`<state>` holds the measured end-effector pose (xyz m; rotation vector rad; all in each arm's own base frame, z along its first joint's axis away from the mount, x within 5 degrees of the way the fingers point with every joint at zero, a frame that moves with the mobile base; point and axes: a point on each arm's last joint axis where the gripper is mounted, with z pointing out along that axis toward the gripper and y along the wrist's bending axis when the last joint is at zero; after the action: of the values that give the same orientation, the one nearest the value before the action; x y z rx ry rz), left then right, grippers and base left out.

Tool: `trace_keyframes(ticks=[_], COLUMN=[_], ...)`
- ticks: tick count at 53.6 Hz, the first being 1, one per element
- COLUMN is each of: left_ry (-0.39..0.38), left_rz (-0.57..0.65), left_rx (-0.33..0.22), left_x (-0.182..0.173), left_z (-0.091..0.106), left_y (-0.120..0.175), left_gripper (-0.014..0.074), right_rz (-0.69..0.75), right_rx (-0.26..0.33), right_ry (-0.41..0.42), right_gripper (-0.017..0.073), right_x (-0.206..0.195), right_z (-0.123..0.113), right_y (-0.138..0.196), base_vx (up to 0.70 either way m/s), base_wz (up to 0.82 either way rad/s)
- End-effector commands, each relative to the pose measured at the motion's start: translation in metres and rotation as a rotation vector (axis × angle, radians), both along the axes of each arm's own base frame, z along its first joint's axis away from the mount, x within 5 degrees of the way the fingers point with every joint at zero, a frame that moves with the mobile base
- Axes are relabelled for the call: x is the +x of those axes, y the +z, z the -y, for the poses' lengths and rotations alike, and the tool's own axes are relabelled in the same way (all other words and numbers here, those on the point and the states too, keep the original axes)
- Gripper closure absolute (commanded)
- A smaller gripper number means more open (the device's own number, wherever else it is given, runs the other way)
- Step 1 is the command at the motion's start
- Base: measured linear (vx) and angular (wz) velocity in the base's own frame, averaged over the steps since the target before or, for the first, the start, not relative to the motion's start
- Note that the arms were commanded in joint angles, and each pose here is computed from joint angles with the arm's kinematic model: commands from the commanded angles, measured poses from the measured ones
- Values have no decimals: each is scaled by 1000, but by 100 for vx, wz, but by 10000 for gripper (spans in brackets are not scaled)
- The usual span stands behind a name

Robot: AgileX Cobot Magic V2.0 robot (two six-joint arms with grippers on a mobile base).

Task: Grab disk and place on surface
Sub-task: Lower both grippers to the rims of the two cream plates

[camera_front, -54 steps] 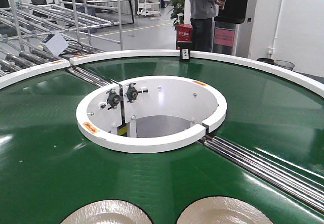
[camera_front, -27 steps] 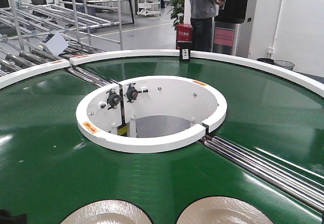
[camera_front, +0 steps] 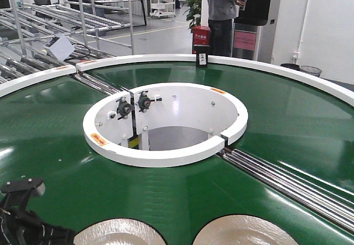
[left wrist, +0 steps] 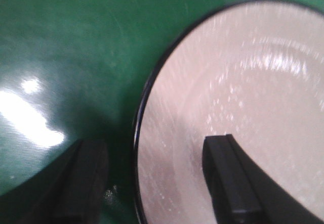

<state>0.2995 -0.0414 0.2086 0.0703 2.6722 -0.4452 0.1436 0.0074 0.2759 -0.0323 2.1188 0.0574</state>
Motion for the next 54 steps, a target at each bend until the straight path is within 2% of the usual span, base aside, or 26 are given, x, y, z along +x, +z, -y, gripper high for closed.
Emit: trace_keyframes(ticks=[1,8,11,18,32,38,45,46,47,54], left_ry=[-17,-45,-83,-161,-206,-246,-249,-270,-274,-270], left_rz=[37,-13,-18,0,-78,-87,-86,-90,-89,-48], left_rx=[-31,-34,-47,-126,-305,-354,-356,-375,-378,-385], left_x=[7,9,9,10,14,14,14,12,11,8], left_z=[0,0,3,11,25,29,30,31,31,32], left_y=[8,-5,-7,-12,-32,-35,-35,-30,-29,-13], left_gripper=[116,125,125,125,149,235,405,582,604,602], right_rz=[99,100,100,101,101,102,102,55,34,-148], right_rx=[2,1,1,1,-1,-4,-4,49,69,113], right_ry=[-5,-5,-5,-5,-4,-4,-4,-23,-34,-59], right_gripper=[108,108,108,108,109,109,110,110,110,110], right_x=[5,5,5,5,5,5,5,3,2,5], right_z=[0,0,0,0,0,1,1,0,0,-1], right_y=[16,16,16,16,16,16,16,13,12,1], base_vx=[0,0,0,0,0,0,0,0,0,0], base_wz=[0,0,0,0,0,0,0,0,0,0])
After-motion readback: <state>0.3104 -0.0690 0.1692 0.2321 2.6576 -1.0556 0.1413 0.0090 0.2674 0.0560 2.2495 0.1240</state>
